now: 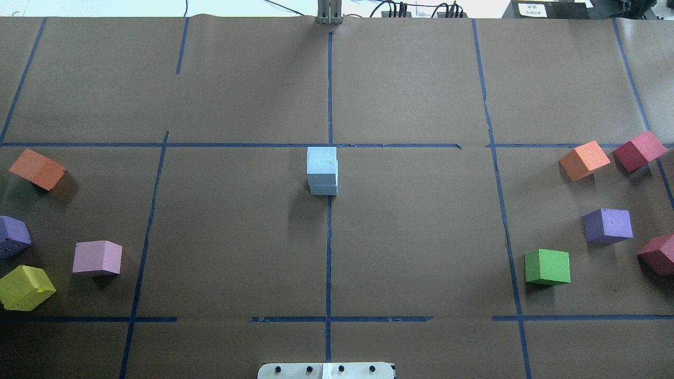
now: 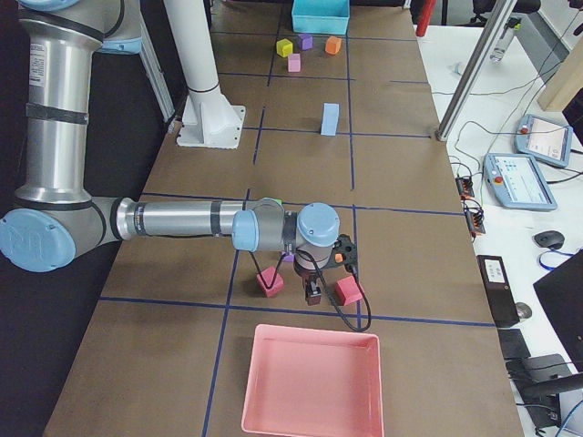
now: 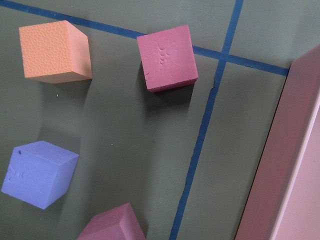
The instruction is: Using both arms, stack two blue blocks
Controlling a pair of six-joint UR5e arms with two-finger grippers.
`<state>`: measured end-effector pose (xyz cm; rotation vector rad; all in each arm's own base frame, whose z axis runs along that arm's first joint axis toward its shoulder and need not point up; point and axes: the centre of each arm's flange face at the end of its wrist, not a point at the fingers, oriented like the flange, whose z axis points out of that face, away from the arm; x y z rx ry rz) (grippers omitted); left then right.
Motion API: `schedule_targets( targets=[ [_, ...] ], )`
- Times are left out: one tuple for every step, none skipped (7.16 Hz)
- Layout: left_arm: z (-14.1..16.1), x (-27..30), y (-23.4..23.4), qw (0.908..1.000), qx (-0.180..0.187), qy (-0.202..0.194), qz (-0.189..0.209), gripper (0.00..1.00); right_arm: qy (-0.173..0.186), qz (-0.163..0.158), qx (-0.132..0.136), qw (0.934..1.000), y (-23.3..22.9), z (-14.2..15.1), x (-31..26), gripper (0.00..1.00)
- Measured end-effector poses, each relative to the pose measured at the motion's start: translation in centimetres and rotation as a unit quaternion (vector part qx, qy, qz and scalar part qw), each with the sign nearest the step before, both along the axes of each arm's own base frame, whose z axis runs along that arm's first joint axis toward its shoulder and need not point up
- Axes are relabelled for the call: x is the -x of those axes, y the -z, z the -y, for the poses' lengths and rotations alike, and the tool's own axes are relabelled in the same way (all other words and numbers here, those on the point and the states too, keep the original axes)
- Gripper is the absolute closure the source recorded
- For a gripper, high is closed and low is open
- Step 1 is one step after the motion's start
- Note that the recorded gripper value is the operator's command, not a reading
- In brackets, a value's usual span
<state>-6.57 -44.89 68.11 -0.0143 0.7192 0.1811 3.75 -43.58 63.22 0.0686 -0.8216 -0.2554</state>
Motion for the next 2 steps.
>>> schedule_targets(
  targets=[
    [0.0, -0.01, -0.01, 1.0, 0.0, 0.0, -0.001, 0.0, 0.0, 0.0, 0.001, 1.0, -0.05, -0.02, 0.0, 0.0],
    [0.01, -0.05, -0.01, 1.0, 0.0, 0.0, -0.001, 0.0, 0.0, 0.0, 0.001, 1.0, -0.08, -0.02, 0.03, 0.0]
  ],
)
